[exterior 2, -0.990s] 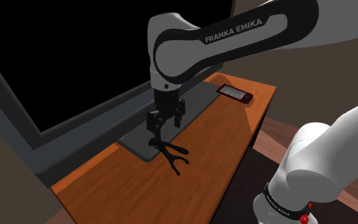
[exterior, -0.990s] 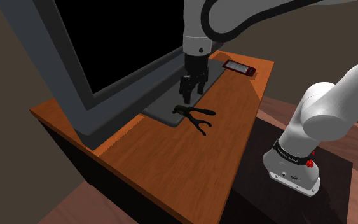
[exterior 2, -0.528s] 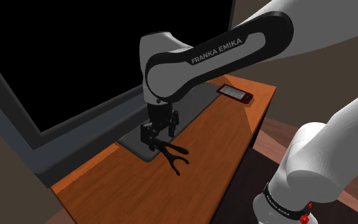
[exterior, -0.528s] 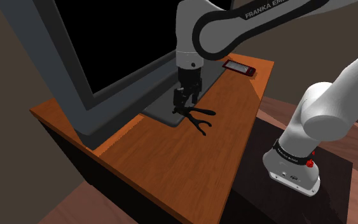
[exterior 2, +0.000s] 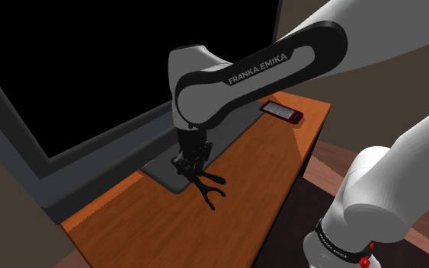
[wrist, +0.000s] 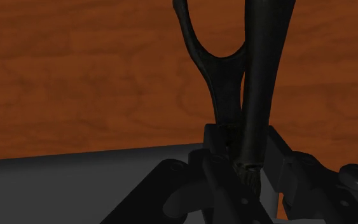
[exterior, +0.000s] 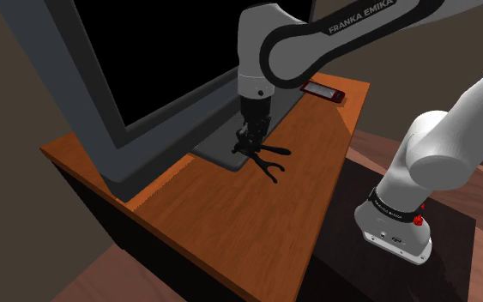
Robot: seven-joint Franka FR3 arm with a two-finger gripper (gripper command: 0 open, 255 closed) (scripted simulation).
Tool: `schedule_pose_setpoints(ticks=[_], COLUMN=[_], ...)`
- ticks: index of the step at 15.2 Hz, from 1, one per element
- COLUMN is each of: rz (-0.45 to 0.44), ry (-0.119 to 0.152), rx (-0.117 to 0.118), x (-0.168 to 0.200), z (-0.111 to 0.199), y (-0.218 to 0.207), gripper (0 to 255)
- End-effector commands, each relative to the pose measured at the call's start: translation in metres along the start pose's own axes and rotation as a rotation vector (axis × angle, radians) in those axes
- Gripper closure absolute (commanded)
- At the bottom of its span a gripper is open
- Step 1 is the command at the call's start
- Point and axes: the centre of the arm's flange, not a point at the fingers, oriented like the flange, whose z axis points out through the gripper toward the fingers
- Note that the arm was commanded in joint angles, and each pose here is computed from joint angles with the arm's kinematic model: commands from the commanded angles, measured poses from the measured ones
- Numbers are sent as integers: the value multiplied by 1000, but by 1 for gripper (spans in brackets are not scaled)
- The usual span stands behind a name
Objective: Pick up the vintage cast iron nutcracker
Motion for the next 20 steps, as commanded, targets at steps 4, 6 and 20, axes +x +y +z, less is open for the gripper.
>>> schedule_pose_setpoints(ticks=[4, 6, 20], rz=[0, 0, 0], ry=[-3, -3, -3], rx=[-1, -1, -1], x=[0, -1, -7], z=[2, -4, -77], y=[0, 0, -7], gripper=[255, 255, 255])
